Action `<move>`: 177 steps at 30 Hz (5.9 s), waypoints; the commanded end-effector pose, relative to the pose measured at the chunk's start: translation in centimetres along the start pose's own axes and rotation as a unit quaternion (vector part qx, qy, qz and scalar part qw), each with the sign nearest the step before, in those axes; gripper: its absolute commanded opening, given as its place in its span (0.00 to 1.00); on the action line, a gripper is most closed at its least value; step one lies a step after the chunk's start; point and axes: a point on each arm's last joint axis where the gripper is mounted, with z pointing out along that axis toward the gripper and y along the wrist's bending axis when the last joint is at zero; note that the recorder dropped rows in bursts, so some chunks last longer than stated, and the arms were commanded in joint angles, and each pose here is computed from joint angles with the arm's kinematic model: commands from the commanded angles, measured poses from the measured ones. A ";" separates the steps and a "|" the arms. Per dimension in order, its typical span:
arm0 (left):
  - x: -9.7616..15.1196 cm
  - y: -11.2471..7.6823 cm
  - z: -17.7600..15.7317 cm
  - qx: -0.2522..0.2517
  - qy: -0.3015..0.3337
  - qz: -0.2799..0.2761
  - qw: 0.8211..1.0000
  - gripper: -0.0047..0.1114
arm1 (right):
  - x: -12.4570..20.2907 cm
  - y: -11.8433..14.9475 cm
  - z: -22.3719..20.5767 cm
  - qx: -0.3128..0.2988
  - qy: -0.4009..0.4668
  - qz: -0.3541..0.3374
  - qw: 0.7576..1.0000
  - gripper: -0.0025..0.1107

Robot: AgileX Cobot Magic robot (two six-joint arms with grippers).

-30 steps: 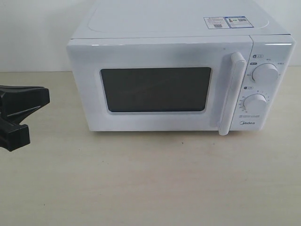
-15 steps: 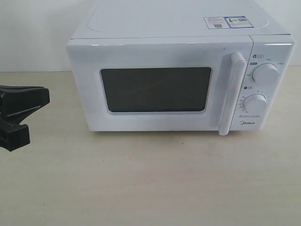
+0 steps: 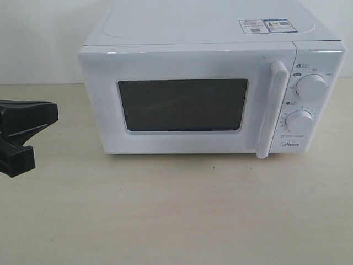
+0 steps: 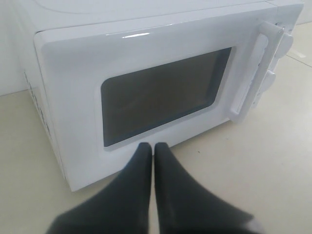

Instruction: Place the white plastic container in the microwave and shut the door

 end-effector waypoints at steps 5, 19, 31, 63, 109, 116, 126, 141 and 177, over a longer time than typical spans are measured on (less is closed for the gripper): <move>-0.2 0.1 0.1 -0.005 -0.001 -0.006 1.000 0.08 | 0.0 -0.1 0.0 0.006 -0.003 -0.007 1.000 0.02; -0.2 0.1 0.1 -0.005 -0.001 -0.006 1.000 0.08 | 0.0 0.0 0.0 0.000 -0.003 -0.001 1.000 0.02; -0.2 0.1 0.1 -0.005 -0.001 -0.006 1.000 0.08 | -0.1 0.3 0.0 -0.016 -0.005 0.018 1.000 0.02; -0.6 1.1 -1.2 -0.075 -0.019 0.031 0.997 0.08 | -0.1 0.3 0.0 -0.016 -0.005 0.020 1.000 0.02; 8.8 1.6 -10.4 -0.240 -0.166 0.093 0.952 0.08 | -0.1 0.3 0.0 -0.016 -0.006 0.022 1.000 0.02; 9.7 1.8 -9.9 -0.237 -0.159 0.078 0.955 0.08 | -0.1 0.3 0.0 -0.016 -0.006 0.021 1.000 0.02; 10.9 2.0 -9.6 -0.231 -0.105 0.004 0.967 0.08 | -0.1 0.3 0.0 -0.016 -0.007 0.021 1.000 0.02; 12.1 2.1 -9.5 -0.237 -0.040 0.003 0.971 0.08 | -0.2 0.3 0.0 -0.016 -0.012 0.021 1.000 0.02; 12.1 2.7 -9.9 -0.307 -0.045 -0.029 0.950 0.08 | -0.2 0.3 0.0 -0.016 -0.012 0.021 1.000 0.02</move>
